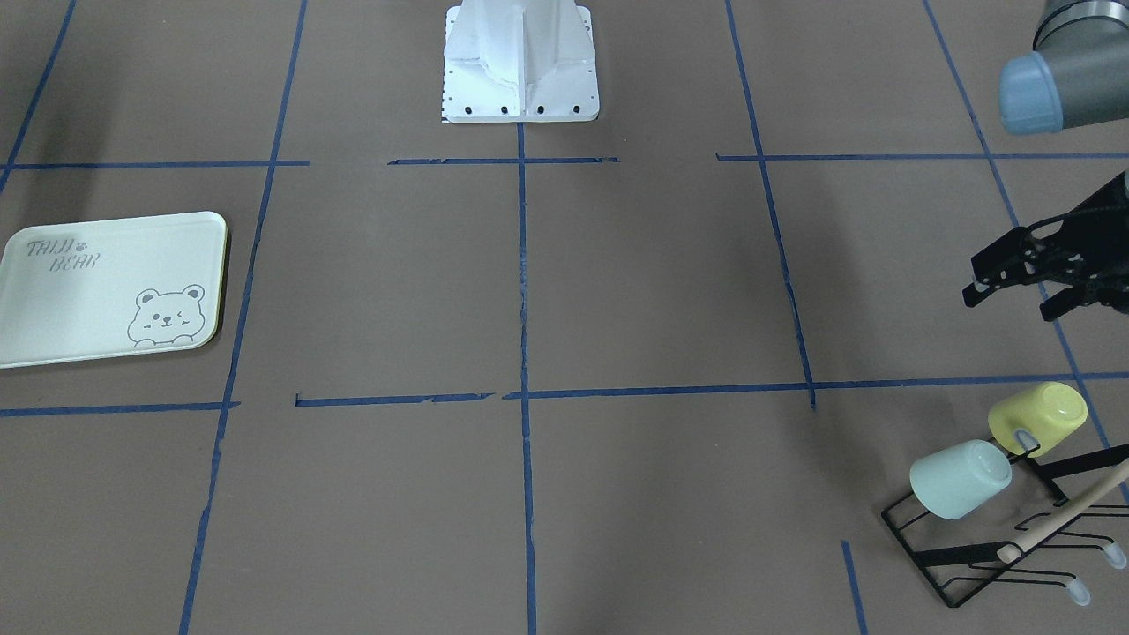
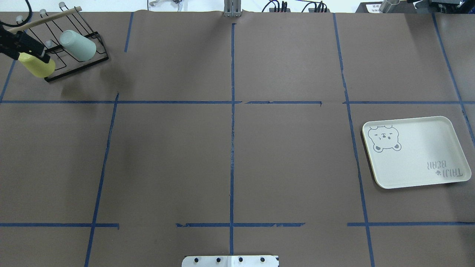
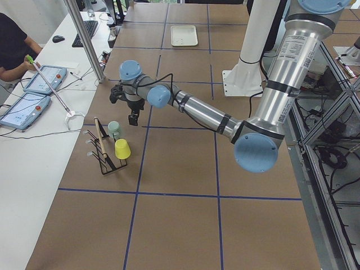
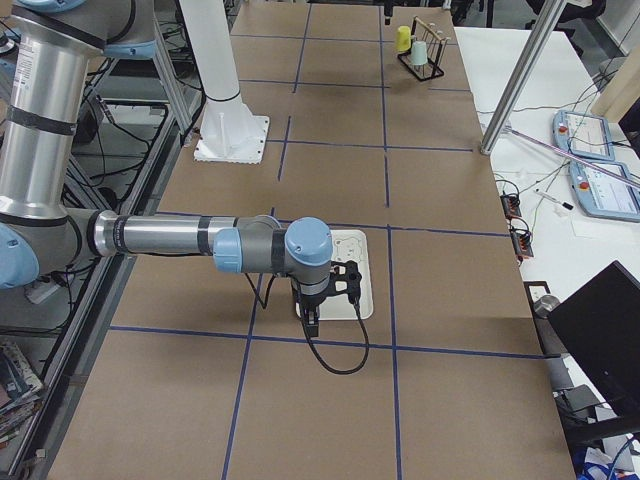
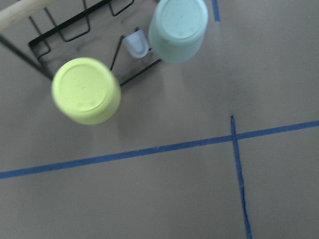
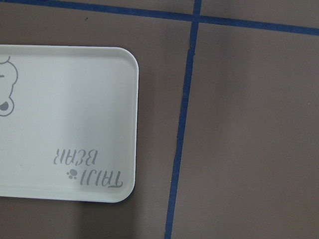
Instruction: Left arm grabs green cup and hands to right arm on tray
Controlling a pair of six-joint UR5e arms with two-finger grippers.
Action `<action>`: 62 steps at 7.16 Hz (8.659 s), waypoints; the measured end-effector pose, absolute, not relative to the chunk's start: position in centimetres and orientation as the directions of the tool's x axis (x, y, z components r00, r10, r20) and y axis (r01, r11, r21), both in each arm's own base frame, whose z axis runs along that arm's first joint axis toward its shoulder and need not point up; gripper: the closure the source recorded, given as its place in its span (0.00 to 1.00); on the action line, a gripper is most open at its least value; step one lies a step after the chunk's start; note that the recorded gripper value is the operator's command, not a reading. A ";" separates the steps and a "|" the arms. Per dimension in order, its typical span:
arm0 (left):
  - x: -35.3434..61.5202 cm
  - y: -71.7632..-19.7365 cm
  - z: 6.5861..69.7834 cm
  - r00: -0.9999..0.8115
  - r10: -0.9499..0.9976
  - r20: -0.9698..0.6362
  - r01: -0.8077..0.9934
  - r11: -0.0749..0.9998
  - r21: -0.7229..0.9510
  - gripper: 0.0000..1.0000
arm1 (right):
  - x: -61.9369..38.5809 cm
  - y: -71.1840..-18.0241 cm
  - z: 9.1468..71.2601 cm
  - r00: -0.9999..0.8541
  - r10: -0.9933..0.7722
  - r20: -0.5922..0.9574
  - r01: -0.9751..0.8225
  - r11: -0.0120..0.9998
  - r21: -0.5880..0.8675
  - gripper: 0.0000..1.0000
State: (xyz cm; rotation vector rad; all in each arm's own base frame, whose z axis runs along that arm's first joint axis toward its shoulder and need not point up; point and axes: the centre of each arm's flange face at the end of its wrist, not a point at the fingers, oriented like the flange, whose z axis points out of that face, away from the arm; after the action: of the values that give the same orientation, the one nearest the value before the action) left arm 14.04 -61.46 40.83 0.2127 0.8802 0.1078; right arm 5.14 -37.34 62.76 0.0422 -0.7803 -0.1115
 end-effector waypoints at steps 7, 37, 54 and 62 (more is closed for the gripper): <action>17.8 -71.3 43.3 0.642 -0.098 -0.760 0.225 0.972 0.065 0.00 | 4.9 -37.3 62.5 0.683 -0.118 0.721 0.084 0.993 0.082 0.00; 19.7 -61.2 30.1 0.563 -0.093 -0.821 0.248 0.967 0.060 0.92 | 2.9 -38.6 58.3 0.463 -0.153 0.873 0.073 0.988 0.134 0.01; 45.0 -38.9 16.8 -0.418 -0.255 -0.872 0.018 0.957 -0.289 0.93 | -20.8 -35.8 34.1 -0.379 0.106 0.919 -0.106 0.982 -0.157 0.01; 43.0 -35.6 14.5 -0.595 -0.354 -0.722 -0.199 0.935 -0.295 0.93 | -28.9 -29.1 26.9 -0.711 0.231 0.665 0.190 0.973 -0.134 0.03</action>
State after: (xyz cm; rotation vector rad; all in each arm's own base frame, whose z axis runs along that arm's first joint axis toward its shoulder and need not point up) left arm 43.03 -35.63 14.54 -0.3899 2.2238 -0.2299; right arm -28.87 -29.13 26.94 -0.2929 -2.3798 0.0716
